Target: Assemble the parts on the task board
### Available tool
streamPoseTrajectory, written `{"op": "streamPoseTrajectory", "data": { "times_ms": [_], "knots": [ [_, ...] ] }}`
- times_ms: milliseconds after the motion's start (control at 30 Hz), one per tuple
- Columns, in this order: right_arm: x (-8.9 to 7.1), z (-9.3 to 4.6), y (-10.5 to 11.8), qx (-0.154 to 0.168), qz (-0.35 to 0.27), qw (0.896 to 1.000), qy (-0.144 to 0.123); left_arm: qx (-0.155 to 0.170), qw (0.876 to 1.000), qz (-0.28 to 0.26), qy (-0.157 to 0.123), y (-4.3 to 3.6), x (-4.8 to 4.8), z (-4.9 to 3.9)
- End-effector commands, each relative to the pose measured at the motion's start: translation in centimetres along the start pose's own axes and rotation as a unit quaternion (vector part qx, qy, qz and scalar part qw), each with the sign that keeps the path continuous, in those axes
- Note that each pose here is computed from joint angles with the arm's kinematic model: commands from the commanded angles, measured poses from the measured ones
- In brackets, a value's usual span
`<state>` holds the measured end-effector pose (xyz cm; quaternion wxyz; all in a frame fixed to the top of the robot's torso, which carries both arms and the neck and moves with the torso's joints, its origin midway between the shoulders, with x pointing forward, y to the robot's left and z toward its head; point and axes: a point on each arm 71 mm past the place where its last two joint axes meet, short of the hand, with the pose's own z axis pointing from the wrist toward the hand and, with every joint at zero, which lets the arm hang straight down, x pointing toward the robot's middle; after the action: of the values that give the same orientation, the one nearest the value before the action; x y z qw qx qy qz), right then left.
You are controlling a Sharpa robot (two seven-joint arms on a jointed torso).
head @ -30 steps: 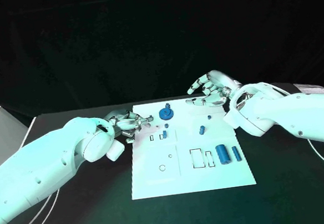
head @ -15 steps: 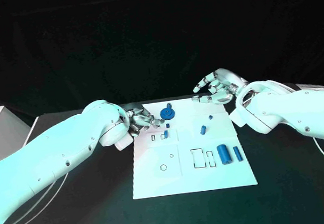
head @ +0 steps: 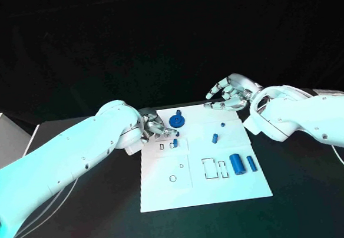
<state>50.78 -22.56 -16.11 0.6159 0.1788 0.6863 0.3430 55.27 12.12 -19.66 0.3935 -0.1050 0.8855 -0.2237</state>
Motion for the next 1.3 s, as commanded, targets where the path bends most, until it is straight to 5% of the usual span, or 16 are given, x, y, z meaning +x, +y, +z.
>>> {"op": "streamPoseTrajectory", "data": {
  "times_ms": [33, 433, 1300],
  "knots": [
    [0.1, 0.1, 0.0, 0.000, -0.007, 1.000, 0.008, -0.007, 0.999, 0.026, 0.022, -0.31, 0.27, 0.26],
    [0.2, 0.3, 0.1, 0.001, -0.010, 1.000, 0.009, -0.001, 0.999, 0.025, 0.037, -1.35, 1.00, 0.71],
    [0.6, 0.5, 0.3, -0.001, -0.015, 1.000, 0.015, -0.008, 0.998, 0.030, 0.063, -1.38, 2.06, 1.48]
  ]
}}
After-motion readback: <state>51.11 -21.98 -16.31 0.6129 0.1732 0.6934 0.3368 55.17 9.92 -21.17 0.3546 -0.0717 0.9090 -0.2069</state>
